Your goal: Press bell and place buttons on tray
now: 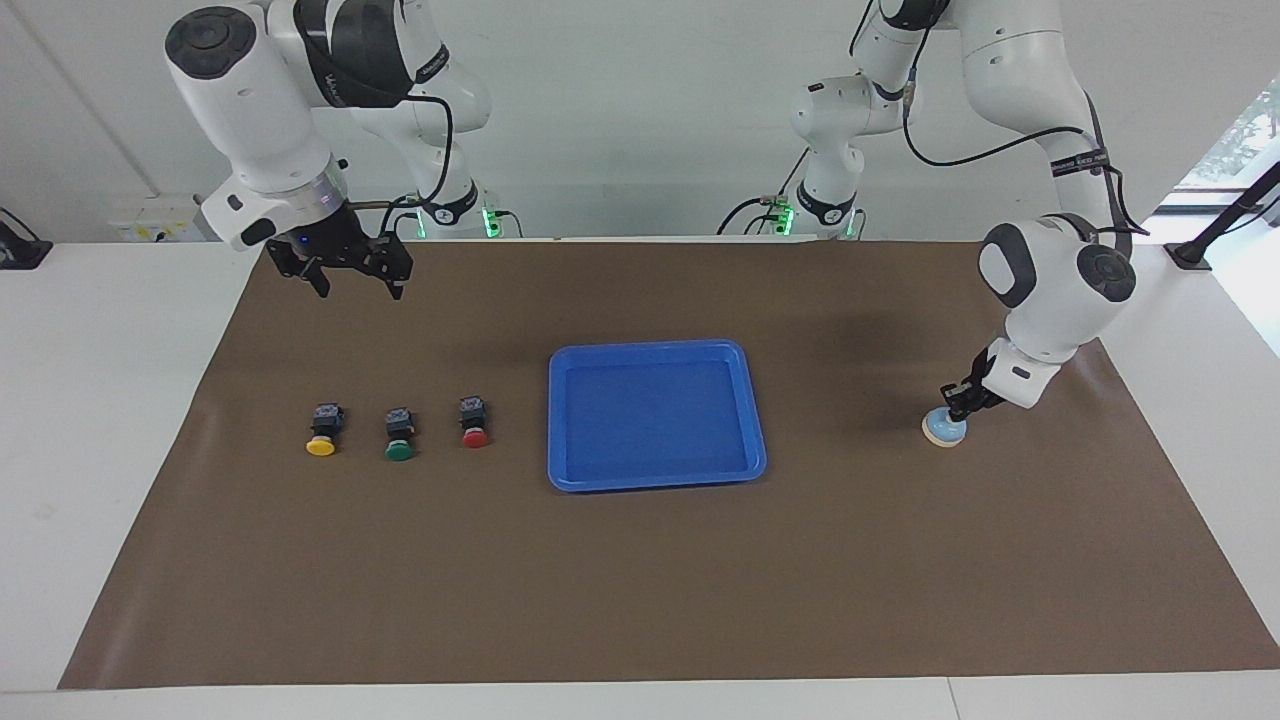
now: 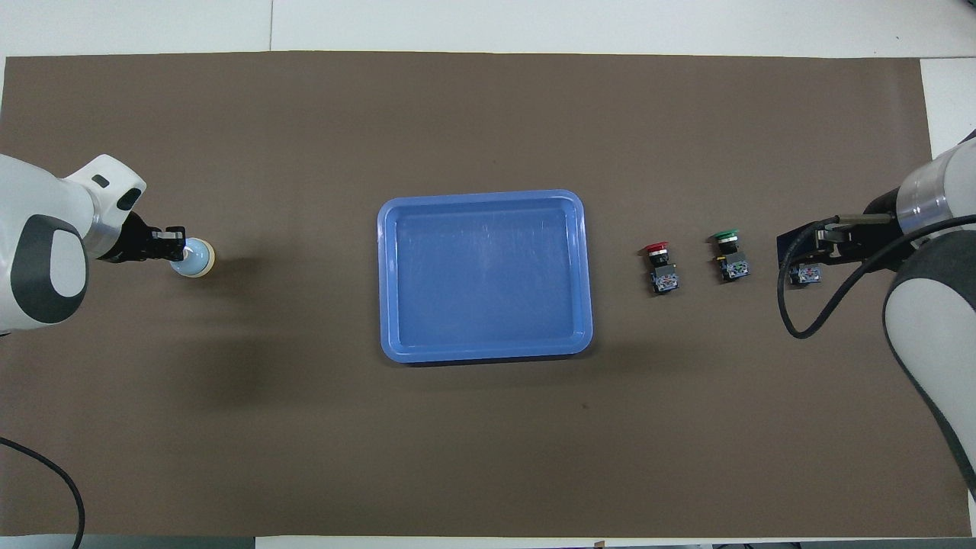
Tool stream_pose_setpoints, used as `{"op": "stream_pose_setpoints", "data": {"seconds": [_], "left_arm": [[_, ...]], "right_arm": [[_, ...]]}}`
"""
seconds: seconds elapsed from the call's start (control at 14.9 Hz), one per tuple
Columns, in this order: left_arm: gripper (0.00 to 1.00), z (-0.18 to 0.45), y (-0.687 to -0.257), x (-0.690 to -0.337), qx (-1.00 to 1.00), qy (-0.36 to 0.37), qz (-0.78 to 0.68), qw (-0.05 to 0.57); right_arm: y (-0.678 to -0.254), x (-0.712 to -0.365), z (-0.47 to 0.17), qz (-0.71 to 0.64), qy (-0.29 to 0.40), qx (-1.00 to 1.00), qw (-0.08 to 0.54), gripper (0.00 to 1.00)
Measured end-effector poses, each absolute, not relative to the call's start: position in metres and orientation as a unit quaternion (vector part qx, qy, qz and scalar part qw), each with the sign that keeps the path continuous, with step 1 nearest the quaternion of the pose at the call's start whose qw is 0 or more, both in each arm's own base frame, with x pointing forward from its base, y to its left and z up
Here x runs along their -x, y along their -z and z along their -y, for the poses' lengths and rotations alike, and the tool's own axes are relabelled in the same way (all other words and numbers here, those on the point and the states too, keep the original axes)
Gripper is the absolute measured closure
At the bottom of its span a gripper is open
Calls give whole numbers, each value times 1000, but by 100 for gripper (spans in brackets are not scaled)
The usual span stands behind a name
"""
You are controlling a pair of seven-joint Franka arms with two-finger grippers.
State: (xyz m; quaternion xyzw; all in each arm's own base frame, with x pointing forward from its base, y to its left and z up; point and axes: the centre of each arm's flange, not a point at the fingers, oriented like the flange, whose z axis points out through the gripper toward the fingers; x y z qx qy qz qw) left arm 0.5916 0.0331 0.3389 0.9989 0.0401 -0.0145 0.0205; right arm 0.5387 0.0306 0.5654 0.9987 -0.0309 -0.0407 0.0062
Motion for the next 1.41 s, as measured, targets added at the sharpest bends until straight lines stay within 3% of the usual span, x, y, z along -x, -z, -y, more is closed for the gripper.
{"op": "stream_pose_setpoints", "data": {"seconds": [0.2,0.4,0.61,0.67,0.81,1.01,1.21,1.41], "left_arm": [[99,-34,-346,-593,-998,32,-40,21],[99,-34,-408,-607,-997,64,-36,24],[74,-31,-469,-603,-997,72,-31,25],[58,-30,-482,-598,-997,71,-31,24],[37,-30,-511,-585,-997,64,-31,23],[1,-29,-551,-562,-997,60,-30,22],[0,-18,-564,-545,-996,83,-21,21],[0,-9,-567,-540,-995,92,-13,21]], "right_arm": [[-565,-539,-31,31,41,-999,6,0],[-565,-539,-30,32,41,-999,6,0],[-561,-540,-8,37,39,-999,5,0],[-558,-542,3,41,34,-999,4,0],[-544,-547,29,56,28,-998,3,0],[-491,-567,63,76,18,-997,1,0],[-411,-578,73,80,1,-997,0,0],[-362,-575,78,69,9,-998,-1,0]]}}
